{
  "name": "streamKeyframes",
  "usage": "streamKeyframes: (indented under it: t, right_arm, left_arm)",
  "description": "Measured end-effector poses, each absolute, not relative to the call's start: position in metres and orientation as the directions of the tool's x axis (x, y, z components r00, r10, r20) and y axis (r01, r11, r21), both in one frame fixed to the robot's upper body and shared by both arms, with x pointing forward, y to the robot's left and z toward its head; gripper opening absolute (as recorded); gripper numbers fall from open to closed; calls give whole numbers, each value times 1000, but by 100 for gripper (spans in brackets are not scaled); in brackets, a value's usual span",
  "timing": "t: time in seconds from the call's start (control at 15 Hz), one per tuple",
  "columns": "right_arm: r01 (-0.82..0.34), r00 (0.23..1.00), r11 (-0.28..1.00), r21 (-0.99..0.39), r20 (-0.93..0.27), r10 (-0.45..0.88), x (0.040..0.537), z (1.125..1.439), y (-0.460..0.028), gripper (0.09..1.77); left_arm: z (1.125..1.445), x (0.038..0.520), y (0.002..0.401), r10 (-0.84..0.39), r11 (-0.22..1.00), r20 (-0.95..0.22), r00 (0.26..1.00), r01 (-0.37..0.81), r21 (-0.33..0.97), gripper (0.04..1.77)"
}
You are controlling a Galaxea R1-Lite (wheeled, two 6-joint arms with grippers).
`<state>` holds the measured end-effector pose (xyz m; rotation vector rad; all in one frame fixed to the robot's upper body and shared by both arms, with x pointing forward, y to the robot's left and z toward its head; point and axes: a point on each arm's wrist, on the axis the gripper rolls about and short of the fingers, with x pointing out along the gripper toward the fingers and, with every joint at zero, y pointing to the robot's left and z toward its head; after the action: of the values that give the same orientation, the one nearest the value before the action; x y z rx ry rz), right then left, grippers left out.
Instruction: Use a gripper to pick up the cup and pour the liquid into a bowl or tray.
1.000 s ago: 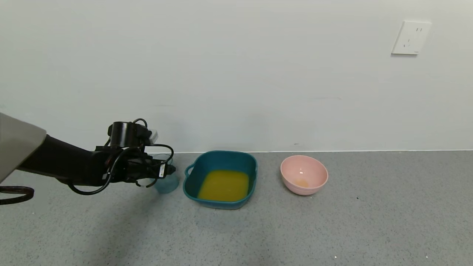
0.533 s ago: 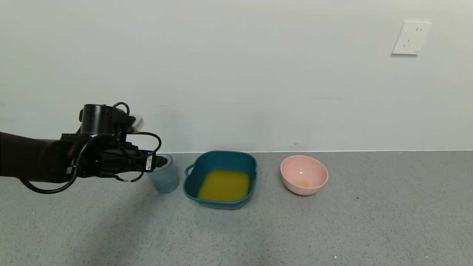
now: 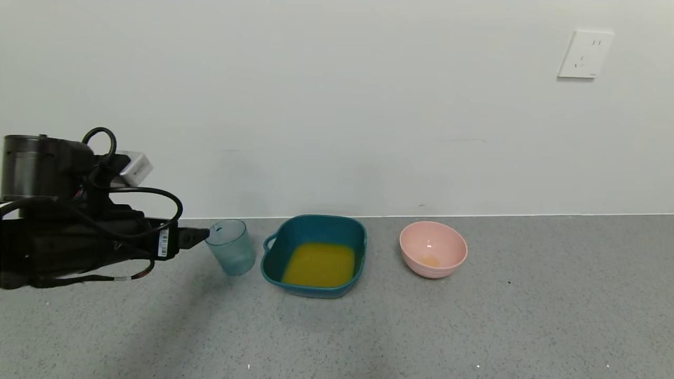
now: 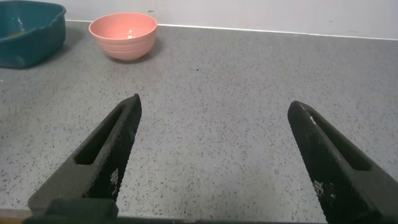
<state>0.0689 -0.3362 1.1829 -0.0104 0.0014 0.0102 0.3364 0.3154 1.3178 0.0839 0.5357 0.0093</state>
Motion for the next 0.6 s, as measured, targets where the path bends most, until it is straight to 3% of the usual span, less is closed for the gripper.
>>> streamKeyframes:
  t: [0.6]
  right_arm:
    - [-10, 1000, 1000, -10, -1, 10, 69, 1183, -336, 171]
  left_arm:
    - [1312, 248, 319, -126, 991, -448, 885, 134, -13, 172]
